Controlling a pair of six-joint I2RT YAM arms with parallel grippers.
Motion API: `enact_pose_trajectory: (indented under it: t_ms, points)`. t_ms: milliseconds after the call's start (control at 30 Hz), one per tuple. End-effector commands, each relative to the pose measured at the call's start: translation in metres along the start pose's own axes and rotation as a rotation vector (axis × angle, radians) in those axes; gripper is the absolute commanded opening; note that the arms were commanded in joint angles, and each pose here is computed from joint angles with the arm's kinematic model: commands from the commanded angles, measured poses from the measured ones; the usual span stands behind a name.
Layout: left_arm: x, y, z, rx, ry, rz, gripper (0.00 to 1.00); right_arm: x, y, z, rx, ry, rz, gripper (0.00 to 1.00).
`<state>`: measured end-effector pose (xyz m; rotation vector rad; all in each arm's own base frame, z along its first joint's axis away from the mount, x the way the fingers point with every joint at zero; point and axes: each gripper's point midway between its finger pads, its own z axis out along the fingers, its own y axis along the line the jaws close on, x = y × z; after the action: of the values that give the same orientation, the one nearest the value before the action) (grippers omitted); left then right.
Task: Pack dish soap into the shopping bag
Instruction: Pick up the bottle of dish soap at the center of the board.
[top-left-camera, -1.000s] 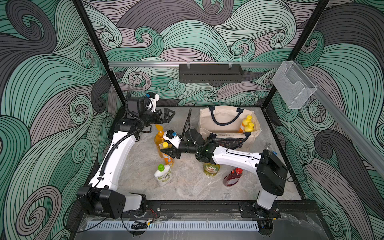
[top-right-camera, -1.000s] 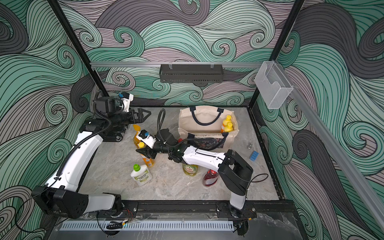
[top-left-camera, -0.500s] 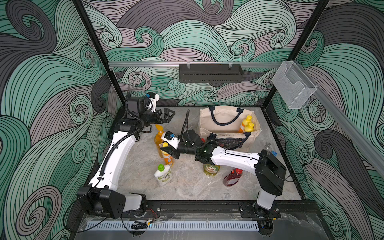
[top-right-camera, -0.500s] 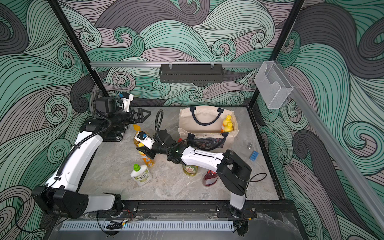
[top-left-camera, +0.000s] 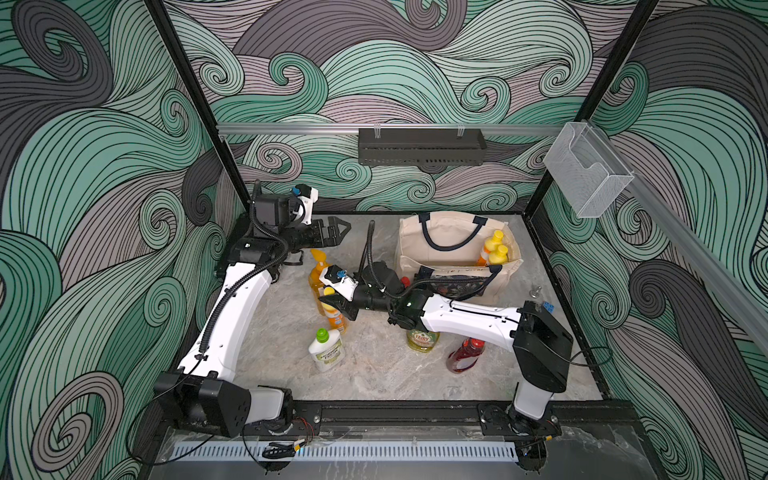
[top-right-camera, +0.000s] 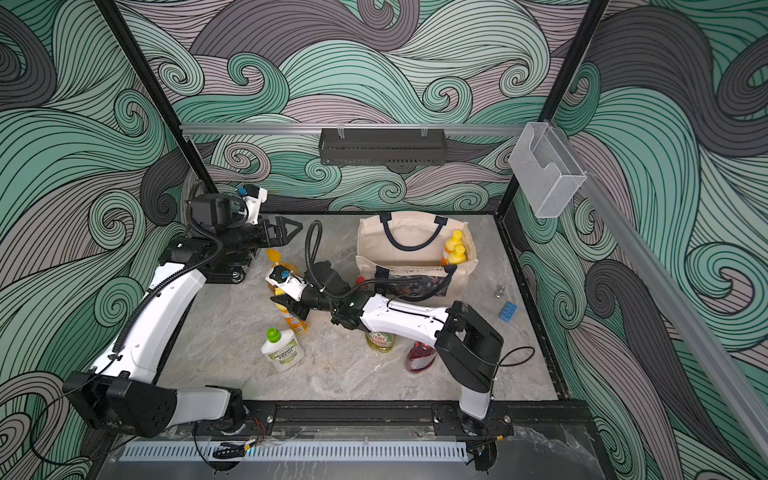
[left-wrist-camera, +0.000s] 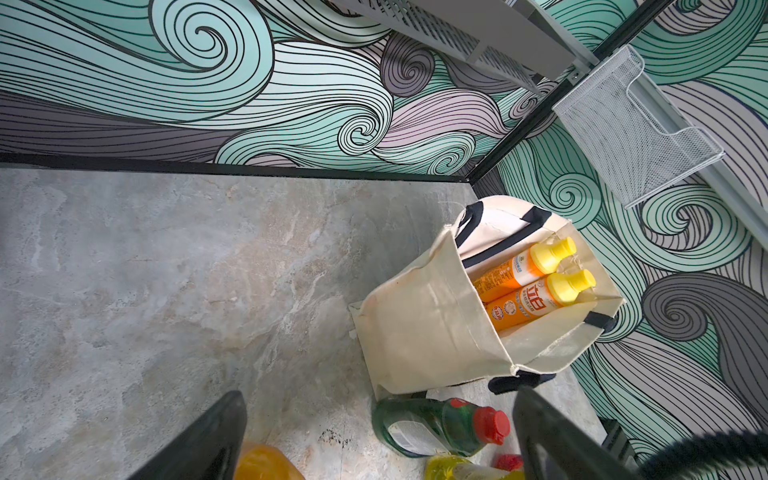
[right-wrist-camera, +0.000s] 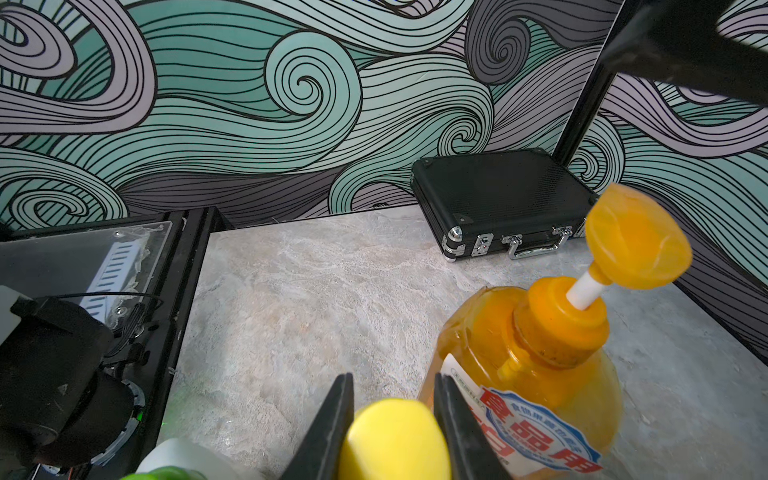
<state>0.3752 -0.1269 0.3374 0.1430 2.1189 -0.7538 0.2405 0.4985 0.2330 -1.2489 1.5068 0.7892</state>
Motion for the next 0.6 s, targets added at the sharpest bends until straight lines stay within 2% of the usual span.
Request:
enact_pose_trajectory:
  t_ms: [0,567]
  points:
    - [-0.007,-0.004,-0.006,0.021,-0.030,0.005,0.99,-0.005,-0.008,-0.014,0.054,0.029,-0.026,0.00]
    - [-0.006,-0.019,-0.002,0.120,-0.017,-0.008,0.99,-0.020,-0.027,-0.068,0.194,0.102,-0.004,0.00]
